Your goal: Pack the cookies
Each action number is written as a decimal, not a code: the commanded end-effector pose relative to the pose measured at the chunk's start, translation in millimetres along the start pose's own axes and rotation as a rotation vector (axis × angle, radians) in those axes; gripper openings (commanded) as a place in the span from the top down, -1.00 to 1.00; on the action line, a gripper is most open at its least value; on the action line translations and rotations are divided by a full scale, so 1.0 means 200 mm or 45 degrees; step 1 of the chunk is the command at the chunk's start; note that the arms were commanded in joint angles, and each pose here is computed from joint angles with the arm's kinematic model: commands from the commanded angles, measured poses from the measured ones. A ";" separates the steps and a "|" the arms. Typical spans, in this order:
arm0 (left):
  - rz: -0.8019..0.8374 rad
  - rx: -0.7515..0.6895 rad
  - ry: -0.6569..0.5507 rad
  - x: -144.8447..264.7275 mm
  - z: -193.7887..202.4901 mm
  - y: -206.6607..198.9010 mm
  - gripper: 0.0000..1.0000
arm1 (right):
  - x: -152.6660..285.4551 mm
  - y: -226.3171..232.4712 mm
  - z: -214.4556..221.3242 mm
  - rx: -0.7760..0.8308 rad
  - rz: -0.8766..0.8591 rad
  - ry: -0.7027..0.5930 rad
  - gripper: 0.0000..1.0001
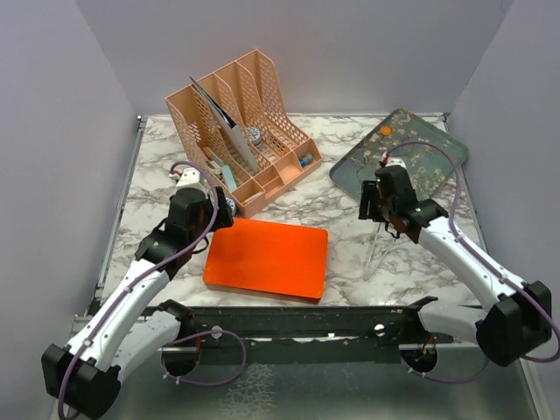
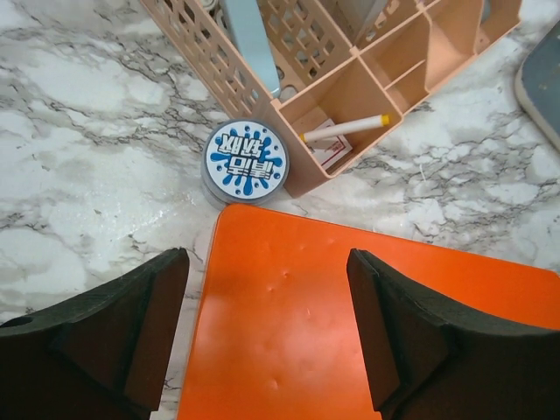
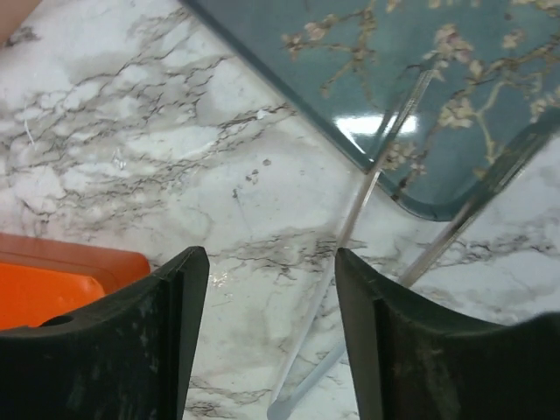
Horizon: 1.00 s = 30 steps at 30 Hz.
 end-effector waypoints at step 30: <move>0.159 0.110 -0.883 0.63 -0.16 0.25 -0.98 | 0.86 -0.45 0.18 -0.410 0.182 -1.013 -0.99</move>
Point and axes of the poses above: each gripper's point midway between its finger pads, its own x axis back along the fingers, its own y axis along the line the jaws close on, z = x × y, the point moved 8 cm from there along x, back along the fingers, and after that the axes turned 6 degrees about x, right-handed, at the moved point
